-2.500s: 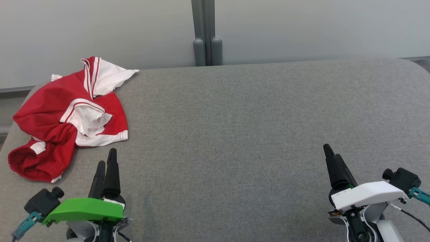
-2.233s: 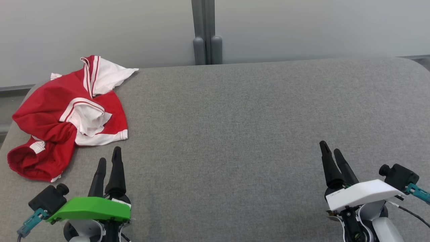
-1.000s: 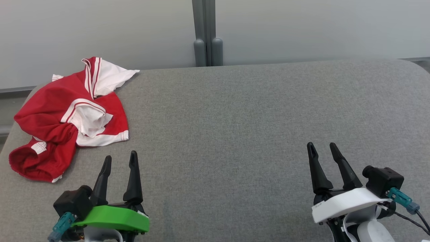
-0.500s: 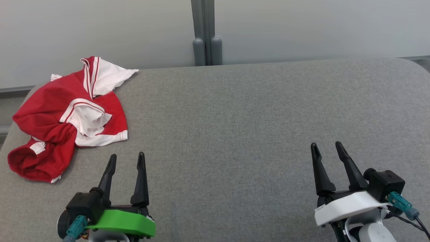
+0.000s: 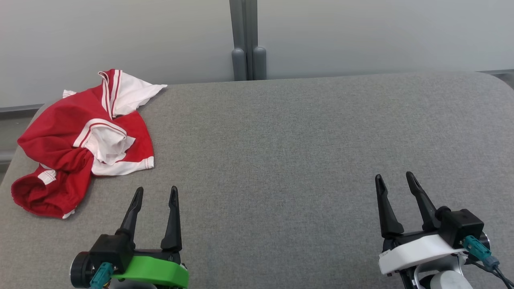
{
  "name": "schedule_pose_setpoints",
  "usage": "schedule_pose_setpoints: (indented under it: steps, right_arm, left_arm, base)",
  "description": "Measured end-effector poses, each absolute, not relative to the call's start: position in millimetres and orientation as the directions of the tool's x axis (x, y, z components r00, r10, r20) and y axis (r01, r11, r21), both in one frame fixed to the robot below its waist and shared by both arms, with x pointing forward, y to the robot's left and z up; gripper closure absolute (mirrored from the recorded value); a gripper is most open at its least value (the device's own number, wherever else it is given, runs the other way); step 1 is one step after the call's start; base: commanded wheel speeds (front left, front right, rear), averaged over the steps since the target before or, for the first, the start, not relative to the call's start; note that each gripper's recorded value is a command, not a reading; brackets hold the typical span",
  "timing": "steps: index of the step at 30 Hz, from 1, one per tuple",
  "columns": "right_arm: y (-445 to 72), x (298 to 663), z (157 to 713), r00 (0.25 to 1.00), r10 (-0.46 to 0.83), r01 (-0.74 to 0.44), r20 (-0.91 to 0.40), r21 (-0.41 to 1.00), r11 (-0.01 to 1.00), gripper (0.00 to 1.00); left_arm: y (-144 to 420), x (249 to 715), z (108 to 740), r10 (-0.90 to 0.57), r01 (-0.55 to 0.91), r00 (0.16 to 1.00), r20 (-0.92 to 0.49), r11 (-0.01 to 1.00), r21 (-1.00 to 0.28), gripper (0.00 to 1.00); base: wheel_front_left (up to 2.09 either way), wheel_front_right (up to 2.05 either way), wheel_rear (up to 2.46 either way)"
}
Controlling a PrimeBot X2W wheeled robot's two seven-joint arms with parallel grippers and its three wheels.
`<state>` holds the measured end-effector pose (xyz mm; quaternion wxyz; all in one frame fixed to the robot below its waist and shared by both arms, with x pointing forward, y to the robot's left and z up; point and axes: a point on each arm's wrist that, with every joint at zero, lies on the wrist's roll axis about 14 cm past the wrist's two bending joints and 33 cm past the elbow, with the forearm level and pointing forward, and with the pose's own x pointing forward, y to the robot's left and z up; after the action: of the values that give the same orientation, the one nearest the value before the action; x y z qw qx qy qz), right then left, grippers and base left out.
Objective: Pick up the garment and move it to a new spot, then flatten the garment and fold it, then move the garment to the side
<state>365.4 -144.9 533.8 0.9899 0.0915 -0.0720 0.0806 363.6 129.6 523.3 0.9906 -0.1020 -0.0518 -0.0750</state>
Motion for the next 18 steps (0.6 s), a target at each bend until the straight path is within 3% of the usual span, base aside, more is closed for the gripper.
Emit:
schedule_pose_setpoints:
  steps: [18]
  right_arm:
    - [-132, 362, 534, 0.966, 0.197, -0.211, 0.17, 0.065, 0.975, 0.0]
  left_arm:
    - [127, 362, 530, -0.162, 0.181, 0.974, 0.156, 0.976, -0.119, 0.0]
  base:
    - [0.0, 0.0, 0.0]
